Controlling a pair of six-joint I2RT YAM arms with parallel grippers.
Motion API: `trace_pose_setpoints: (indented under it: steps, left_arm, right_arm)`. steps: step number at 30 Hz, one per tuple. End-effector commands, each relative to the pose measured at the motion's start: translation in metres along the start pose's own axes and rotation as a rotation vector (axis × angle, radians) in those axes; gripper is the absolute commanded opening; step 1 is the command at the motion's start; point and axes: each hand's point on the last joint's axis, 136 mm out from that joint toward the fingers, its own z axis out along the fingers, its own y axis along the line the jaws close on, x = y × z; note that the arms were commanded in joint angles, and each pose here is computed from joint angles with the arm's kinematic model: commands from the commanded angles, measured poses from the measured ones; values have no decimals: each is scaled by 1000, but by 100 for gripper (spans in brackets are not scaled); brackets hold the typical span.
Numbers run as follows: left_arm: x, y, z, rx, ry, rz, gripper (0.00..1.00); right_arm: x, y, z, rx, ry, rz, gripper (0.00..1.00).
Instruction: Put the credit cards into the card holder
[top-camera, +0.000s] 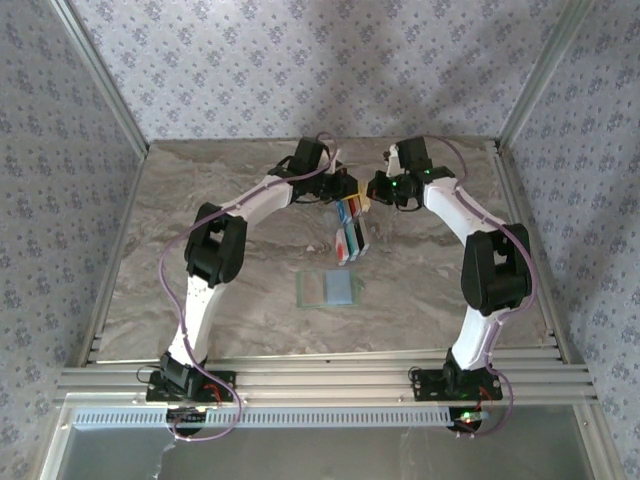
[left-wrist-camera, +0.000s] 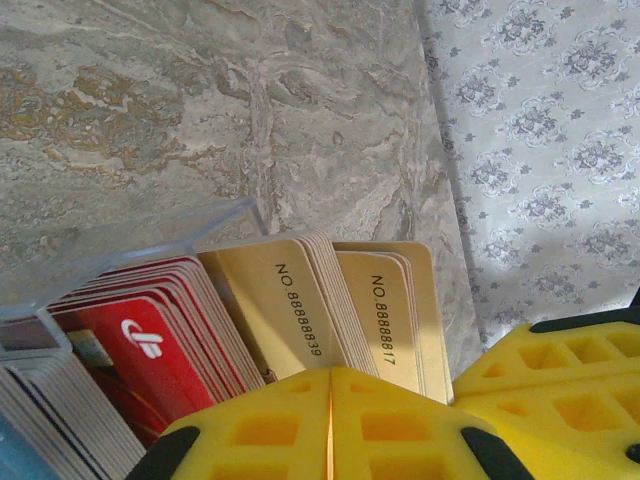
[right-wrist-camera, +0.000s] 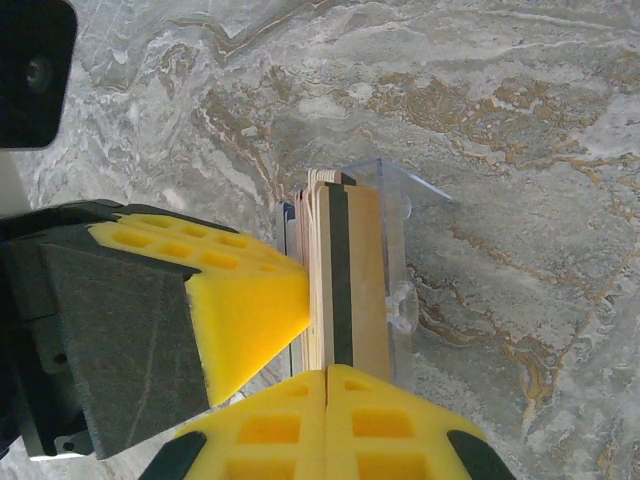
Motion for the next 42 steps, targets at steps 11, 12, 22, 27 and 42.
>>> trace_pose_setpoints:
  steps: [11, 12, 22, 27, 42]
  left_arm:
    - [-8, -38, -27, 48, -35, 70, 13]
    - [-8, -39, -26, 50, -33, 71, 13]
    - [-7, -34, -18, 53, -15, 62, 13]
    - [-6, -30, -16, 46, -12, 54, 13]
    - [-6, -28, -17, 40, -14, 50, 13]
  right_arm:
    - [1, 23, -10, -129, 46, 3, 7]
    - [1, 24, -10, -142, 45, 8, 7]
    - [-1, 25, -9, -205, 50, 48, 15]
    - [-1, 25, -6, -224, 57, 58, 15]
    - [-1, 13, -2, -201, 60, 91, 1]
